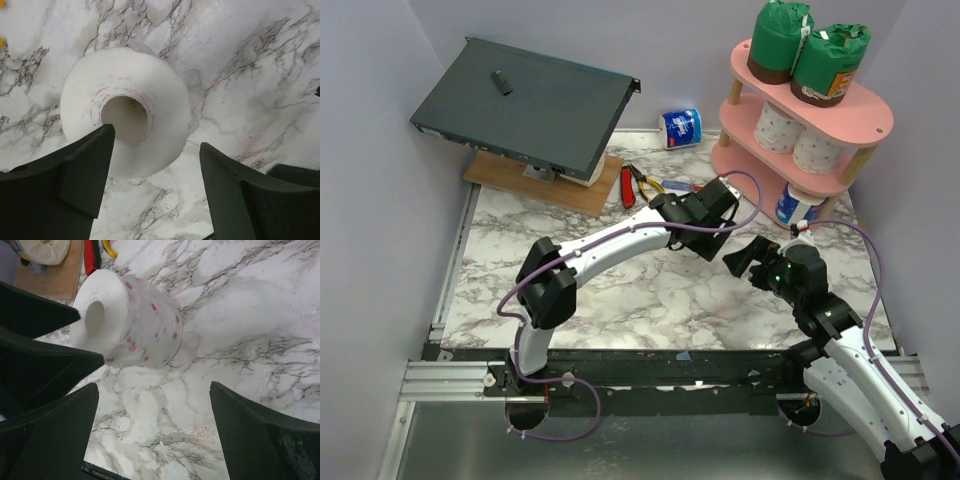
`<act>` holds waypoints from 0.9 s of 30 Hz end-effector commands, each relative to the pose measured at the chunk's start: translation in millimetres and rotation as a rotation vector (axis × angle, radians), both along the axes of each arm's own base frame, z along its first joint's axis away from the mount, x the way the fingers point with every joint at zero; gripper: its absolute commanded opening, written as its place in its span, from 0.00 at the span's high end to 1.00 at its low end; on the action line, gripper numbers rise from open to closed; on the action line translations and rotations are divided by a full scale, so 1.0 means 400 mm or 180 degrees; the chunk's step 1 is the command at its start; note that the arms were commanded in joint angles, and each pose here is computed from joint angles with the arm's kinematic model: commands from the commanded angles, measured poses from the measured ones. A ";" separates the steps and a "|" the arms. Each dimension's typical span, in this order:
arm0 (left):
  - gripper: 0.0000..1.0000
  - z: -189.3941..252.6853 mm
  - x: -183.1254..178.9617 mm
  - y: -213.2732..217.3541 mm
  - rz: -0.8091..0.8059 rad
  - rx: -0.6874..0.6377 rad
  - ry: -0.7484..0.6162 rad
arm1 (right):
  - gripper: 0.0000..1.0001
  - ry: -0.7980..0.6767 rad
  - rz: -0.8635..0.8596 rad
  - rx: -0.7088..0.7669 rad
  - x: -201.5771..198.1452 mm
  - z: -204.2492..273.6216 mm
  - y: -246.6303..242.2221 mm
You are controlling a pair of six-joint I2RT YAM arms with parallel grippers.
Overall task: Place and organize the paper towels onto the shelf
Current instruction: Place the paper towel at the center of the board.
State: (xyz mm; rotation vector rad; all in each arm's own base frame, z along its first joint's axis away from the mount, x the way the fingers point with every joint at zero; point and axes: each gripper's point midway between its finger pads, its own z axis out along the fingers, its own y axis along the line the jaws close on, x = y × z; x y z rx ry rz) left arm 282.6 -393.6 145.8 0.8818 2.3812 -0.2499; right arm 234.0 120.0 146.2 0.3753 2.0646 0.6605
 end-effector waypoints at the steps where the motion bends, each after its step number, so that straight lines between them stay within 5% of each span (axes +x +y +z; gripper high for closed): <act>1: 0.22 0.140 -0.022 0.015 0.0024 -0.0337 -0.0208 | 0.05 0.0022 -0.0094 -0.0022 0.000 0.004 -0.013; 14: 0.04 0.254 -0.017 0.182 0.0748 -0.0755 -0.0645 | 0.04 0.0120 -0.0572 0.0006 0.011 0.002 -0.061; 21: 0.05 0.152 0.019 0.268 0.1350 -0.1230 0.0052 | 0.04 0.0087 -0.0932 0.0012 0.013 0.007 -0.105; 27: 0.05 0.103 0.037 0.237 0.1339 -0.1240 0.0267 | 0.04 0.0061 -0.0812 -0.0003 0.008 0.011 -0.095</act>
